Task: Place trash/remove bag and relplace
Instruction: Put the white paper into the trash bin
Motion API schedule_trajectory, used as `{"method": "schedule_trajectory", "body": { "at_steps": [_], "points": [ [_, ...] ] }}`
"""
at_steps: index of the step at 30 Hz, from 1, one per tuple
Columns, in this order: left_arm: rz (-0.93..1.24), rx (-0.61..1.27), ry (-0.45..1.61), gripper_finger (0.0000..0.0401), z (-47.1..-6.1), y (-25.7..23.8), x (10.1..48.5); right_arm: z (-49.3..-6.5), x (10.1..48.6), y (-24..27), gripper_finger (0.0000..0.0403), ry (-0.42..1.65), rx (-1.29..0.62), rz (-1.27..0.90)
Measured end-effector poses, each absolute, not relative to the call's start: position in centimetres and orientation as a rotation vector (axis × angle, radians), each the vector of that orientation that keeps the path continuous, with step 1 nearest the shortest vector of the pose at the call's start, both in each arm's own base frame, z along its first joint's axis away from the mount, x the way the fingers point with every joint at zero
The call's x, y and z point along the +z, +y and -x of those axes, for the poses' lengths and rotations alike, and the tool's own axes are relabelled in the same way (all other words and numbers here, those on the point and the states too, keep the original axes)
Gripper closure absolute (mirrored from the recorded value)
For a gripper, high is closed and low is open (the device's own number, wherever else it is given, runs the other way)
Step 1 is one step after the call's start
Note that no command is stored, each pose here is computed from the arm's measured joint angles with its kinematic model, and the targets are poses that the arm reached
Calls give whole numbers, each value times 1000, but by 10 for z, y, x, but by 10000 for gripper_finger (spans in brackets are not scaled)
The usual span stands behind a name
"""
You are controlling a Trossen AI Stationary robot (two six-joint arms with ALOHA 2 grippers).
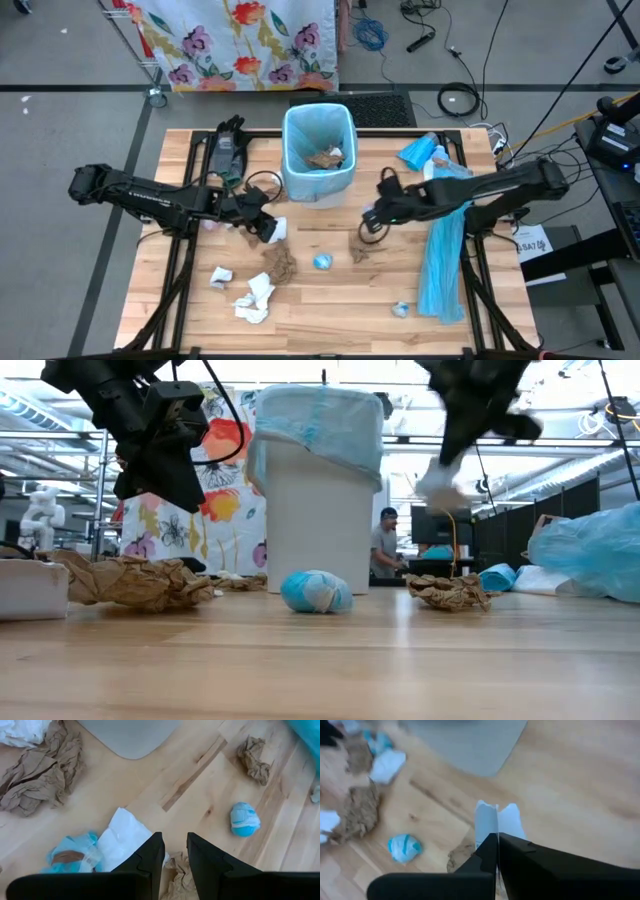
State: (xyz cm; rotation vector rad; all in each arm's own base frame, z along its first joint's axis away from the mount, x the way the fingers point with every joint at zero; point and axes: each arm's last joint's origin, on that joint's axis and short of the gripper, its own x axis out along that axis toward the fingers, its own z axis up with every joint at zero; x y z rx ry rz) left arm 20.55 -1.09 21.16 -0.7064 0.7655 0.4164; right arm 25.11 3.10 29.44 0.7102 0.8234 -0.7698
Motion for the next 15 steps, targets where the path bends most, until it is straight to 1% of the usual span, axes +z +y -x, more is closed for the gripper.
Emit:
{"method": "schedule_trajectory", "body": {
  "at_steps": [4, 8, 11, 15],
  "points": [
    [711, 421, 769, 311, -205, -11, 211, -237, 343, 29, 403, 719, -809, -639],
    [703, 435, 760, 311, -205, -10, 211, -236, 387, 24, 403, 554, -793, -520],
    [690, 461, 743, 311, -205, -9, 212, -244, 415, 19, 403, 408, -728, -431],
    [685, 473, 727, 311, -206, -9, 212, -260, 438, 9, 403, 240, -635, -297]
  ]
}}
